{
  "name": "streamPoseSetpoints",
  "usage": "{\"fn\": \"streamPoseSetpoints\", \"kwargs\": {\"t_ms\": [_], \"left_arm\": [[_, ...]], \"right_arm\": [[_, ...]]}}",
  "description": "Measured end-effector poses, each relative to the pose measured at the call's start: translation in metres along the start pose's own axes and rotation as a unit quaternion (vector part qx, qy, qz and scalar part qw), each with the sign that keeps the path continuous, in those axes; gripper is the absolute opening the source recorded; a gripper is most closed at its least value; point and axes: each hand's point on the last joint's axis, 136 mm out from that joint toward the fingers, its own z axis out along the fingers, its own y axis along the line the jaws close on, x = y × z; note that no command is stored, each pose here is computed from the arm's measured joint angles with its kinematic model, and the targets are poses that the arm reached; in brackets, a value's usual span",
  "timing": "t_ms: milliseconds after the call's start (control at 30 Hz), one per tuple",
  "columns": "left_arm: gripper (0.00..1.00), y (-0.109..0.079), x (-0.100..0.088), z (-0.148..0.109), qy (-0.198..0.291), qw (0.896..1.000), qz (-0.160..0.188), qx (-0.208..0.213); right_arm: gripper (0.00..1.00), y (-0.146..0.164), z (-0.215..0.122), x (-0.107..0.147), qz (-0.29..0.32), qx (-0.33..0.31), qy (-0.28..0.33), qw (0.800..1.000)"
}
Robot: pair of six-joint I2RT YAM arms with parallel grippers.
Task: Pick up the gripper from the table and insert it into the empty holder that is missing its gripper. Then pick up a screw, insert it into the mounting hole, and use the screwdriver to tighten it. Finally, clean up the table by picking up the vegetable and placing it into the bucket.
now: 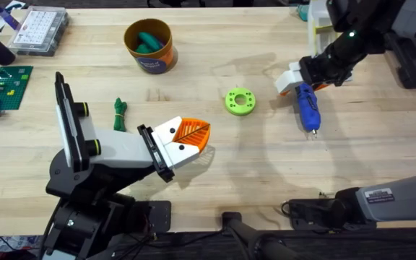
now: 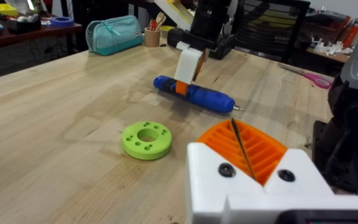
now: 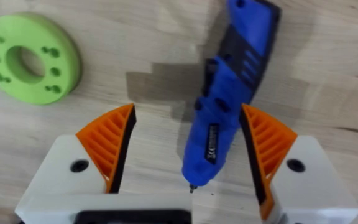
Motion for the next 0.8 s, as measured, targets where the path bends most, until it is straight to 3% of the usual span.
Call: {"fn": "streamPoseSetpoints", "kwargs": {"t_ms": [233, 400, 500, 800], "left_arm": [[0.018, 0.000, 0.005, 0.000, 0.009, 1.000, -0.010, -0.001], [0.018, 0.000, 0.005, 0.000, 0.009, 1.000, -0.010, -0.001], [0.018, 0.000, 0.005, 0.000, 0.010, 1.000, -0.010, -0.001], [0.020, 0.000, 0.005, 0.000, 0.010, 1.000, -0.010, -0.001]], "right_arm": [[0.986, -0.010, -0.017, 0.024, -0.002, 0.038, 0.057, 0.998], [0.986, -0.021, -0.073, -0.016, -0.002, 0.083, -0.028, 0.996], [0.986, -0.023, -0.098, -0.020, 0.001, 0.094, -0.058, 0.994], [0.986, -0.027, -0.078, -0.021, 0.032, 0.098, -0.028, 0.994]]}}
